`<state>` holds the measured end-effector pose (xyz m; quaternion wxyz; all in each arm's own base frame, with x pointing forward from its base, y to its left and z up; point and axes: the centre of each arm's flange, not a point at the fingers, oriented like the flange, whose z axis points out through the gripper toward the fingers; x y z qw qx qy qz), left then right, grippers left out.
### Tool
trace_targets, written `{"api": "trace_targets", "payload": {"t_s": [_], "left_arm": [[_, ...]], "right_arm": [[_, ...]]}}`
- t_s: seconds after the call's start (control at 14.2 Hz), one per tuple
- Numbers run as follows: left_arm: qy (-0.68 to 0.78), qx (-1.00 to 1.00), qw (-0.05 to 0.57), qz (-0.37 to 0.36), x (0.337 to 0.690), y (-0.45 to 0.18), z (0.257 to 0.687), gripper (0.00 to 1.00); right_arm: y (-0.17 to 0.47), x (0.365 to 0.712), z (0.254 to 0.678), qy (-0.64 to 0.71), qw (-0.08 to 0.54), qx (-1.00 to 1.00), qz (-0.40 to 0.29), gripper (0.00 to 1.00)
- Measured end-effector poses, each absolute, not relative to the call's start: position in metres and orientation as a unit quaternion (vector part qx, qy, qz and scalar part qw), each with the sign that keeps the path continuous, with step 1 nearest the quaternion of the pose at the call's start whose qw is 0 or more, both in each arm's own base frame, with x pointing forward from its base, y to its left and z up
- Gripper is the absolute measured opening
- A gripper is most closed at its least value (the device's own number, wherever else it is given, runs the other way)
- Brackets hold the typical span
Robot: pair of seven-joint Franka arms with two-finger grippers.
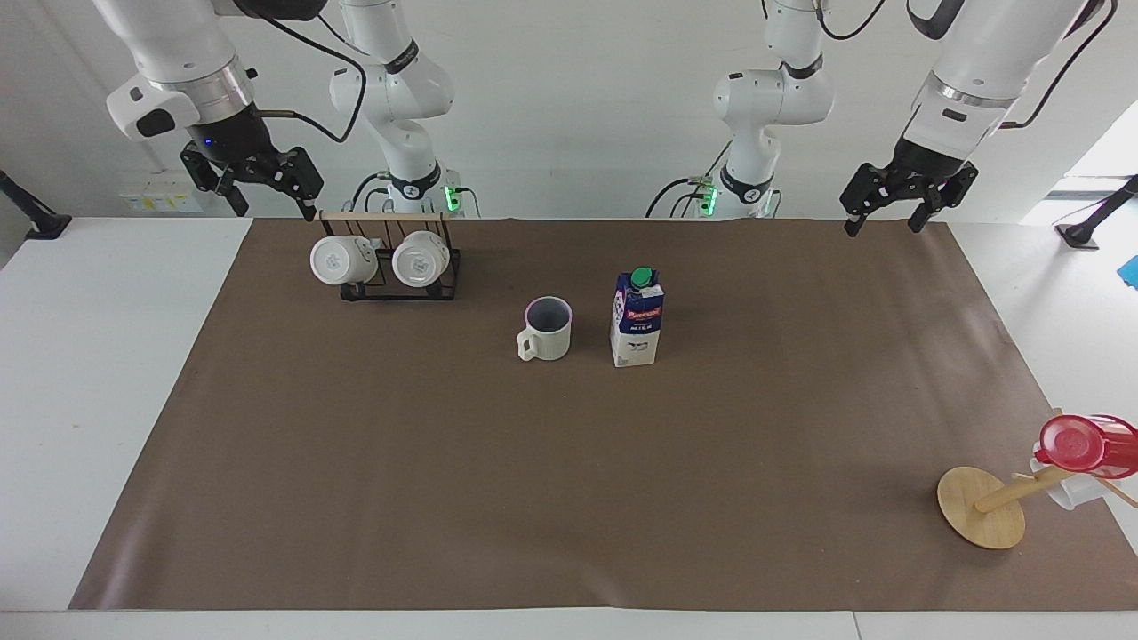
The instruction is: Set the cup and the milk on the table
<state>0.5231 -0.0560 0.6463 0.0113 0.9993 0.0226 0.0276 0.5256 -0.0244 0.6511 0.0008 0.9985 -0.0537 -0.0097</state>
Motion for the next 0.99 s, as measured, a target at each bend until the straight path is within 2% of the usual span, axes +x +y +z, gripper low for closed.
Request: {"api": "trace_targets", "payload": {"t_s": [0.28,0.99], "left_arm": [[0.021,1.0,0.008,0.004,0.5182,-0.0536,0.643,1.0],[-0.015,1.0,0.008,-0.003,0.5169,-0.052,0.6419,1.0]], "right_arm": [[-0.0223,0.5256,0.6512,-0.056,-0.01,0.998,-0.01,1.0],[-0.0247,0.526,0.6515,-0.057,-0.003,0.998,-0.008,1.0]]}}
